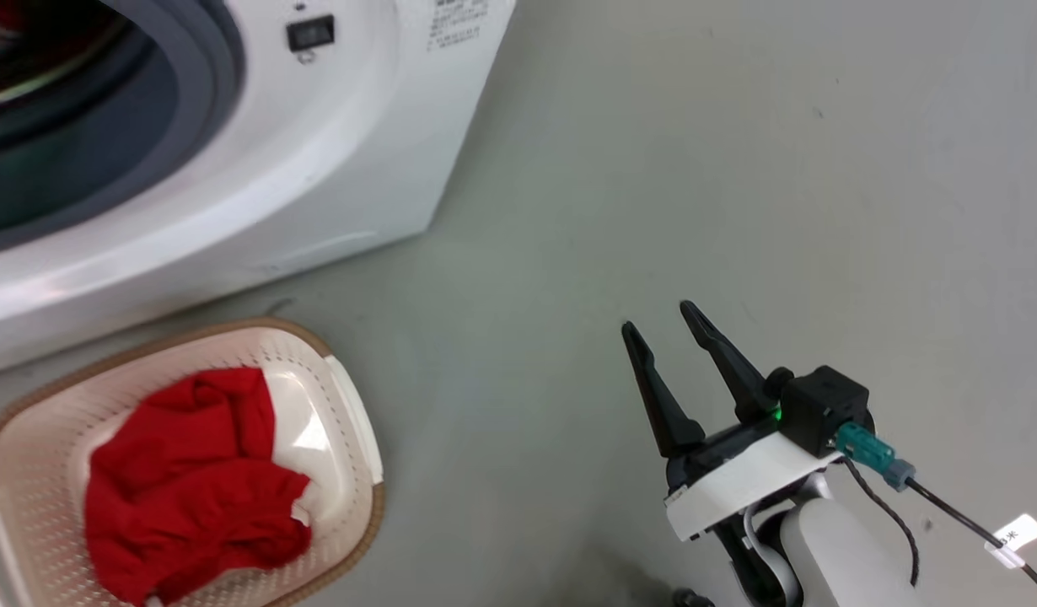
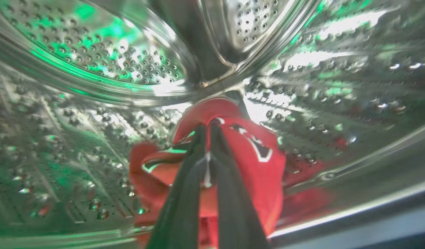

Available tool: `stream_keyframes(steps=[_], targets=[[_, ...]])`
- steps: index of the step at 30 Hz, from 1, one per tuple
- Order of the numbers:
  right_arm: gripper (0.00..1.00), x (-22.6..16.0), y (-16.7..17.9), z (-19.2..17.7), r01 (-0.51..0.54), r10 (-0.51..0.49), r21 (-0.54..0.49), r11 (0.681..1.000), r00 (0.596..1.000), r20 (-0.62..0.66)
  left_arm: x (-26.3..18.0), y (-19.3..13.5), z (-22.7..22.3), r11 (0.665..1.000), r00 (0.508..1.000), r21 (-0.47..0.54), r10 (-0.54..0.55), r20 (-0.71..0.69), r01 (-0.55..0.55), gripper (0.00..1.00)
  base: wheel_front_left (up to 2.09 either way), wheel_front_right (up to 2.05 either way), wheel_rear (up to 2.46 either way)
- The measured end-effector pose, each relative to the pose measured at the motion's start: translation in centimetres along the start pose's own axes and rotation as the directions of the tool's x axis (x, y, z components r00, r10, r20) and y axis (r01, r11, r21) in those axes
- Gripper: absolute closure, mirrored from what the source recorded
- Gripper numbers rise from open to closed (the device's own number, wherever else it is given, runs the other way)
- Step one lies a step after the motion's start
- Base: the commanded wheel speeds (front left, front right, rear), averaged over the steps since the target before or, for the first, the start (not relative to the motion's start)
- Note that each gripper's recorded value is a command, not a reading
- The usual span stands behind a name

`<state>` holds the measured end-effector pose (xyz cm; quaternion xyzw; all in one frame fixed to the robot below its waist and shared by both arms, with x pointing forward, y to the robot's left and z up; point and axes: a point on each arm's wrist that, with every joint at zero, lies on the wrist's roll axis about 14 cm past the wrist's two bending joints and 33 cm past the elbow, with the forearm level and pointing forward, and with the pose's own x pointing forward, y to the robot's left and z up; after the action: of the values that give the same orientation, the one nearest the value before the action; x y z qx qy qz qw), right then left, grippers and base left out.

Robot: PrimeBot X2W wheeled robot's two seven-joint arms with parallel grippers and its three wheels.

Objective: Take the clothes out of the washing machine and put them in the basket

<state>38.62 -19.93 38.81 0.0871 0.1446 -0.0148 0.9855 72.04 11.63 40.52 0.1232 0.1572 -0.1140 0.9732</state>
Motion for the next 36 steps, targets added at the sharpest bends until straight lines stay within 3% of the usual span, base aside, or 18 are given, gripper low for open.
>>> stream_keyframes(steps=[6,15,28,31,36], targets=[[0.0,-1.8,0.1,1.2,0.0,0.001,-0.021,1.0,0.999,0.041,-5.6,-1.3,3.0,0.996,0.982,-0.09,0.004,0.188,0.014,1.0,0.0,0.0,0.0],[0.0,-3.3,2.0,3.4,-0.055,0.058,-0.035,0.998,0.992,0.111,-14.1,-0.8,7.1,0.981,0.939,-0.194,0.056,0.339,0.011,1.0,0.0,0.0,0.0],[0.0,-4.3,5.0,5.3,-0.141,0.148,-0.055,0.988,0.976,0.159,-26.9,0.1,10.9,0.961,0.808,-0.276,0.147,0.57,0.02,1.0,0.0,0.0,0.0],[0.0,-4.5,5.5,5.5,-0.154,0.162,-0.061,0.986,0.974,0.16,-29.1,-0.7,9.4,0.953,0.809,-0.302,0.159,0.566,0.025,1.0,0.0,0.0,0.0],[0.0,-3.9,6.4,5.7,-0.18,0.19,-0.077,0.981,0.97,0.153,-30.5,-2.8,2.9,0.928,0.892,-0.372,0.145,0.428,0.028,1.0,0.0,0.0,0.0]])
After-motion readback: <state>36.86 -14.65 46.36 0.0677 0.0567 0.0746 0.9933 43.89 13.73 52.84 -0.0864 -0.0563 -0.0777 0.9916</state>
